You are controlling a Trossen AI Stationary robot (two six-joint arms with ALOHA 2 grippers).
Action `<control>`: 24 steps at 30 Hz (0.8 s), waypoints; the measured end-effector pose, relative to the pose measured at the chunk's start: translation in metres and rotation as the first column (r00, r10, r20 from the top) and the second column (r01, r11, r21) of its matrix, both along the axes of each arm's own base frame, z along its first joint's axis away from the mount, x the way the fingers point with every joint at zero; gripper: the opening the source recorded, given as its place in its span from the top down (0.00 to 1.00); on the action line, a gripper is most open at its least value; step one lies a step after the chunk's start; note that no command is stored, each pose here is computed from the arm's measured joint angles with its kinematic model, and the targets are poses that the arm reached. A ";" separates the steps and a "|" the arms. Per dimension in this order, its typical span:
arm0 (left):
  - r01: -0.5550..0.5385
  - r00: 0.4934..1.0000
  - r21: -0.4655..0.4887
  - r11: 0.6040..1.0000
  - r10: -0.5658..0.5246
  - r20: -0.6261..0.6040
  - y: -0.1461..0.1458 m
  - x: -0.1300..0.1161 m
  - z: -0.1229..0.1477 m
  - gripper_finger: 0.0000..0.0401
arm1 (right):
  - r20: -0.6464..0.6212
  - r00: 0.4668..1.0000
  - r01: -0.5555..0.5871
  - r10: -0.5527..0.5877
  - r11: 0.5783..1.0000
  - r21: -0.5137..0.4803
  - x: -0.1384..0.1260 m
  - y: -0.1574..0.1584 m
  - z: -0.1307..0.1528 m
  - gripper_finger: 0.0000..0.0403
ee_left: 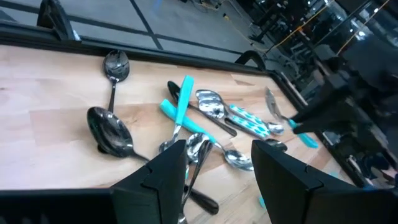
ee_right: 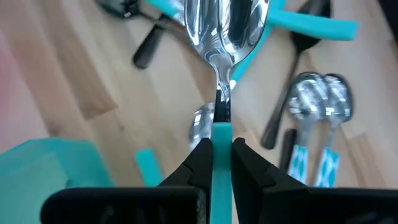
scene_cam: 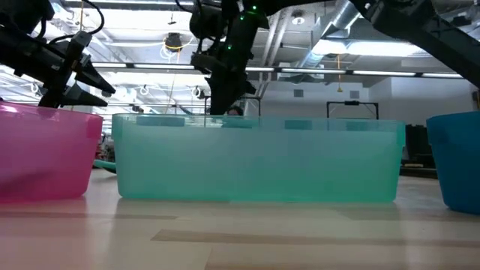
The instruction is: Sort silverware by color (type)
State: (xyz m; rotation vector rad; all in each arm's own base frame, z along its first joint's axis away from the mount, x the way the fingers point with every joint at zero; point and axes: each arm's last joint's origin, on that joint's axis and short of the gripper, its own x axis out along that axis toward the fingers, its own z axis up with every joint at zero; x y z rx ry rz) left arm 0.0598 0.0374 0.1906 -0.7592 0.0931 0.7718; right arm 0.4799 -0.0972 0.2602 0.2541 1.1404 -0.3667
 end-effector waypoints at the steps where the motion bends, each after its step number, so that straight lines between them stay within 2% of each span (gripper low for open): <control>1: 0.001 1.000 -0.001 1.000 -0.001 -0.003 0.000 0.000 0.000 0.58 | -0.001 1.000 -0.006 0.006 1.000 0.000 0.001 0.003 0.000 0.86; 12: 0.052 0.998 0.028 0.998 -0.051 -0.031 -0.001 0.000 0.000 0.58 | 0.008 0.999 -0.033 0.033 0.999 0.026 0.008 0.052 -0.001 0.86; 16: 0.055 0.998 0.034 0.998 -0.054 -0.036 -0.001 0.000 0.000 0.58 | 0.008 1.000 -0.024 0.024 1.000 0.005 0.009 0.071 -0.001 0.86; 24: 0.088 0.995 0.045 0.995 -0.086 -0.046 -0.001 0.001 0.000 0.58 | 0.078 0.997 -0.017 0.018 1.000 -0.009 0.004 0.103 0.019 0.86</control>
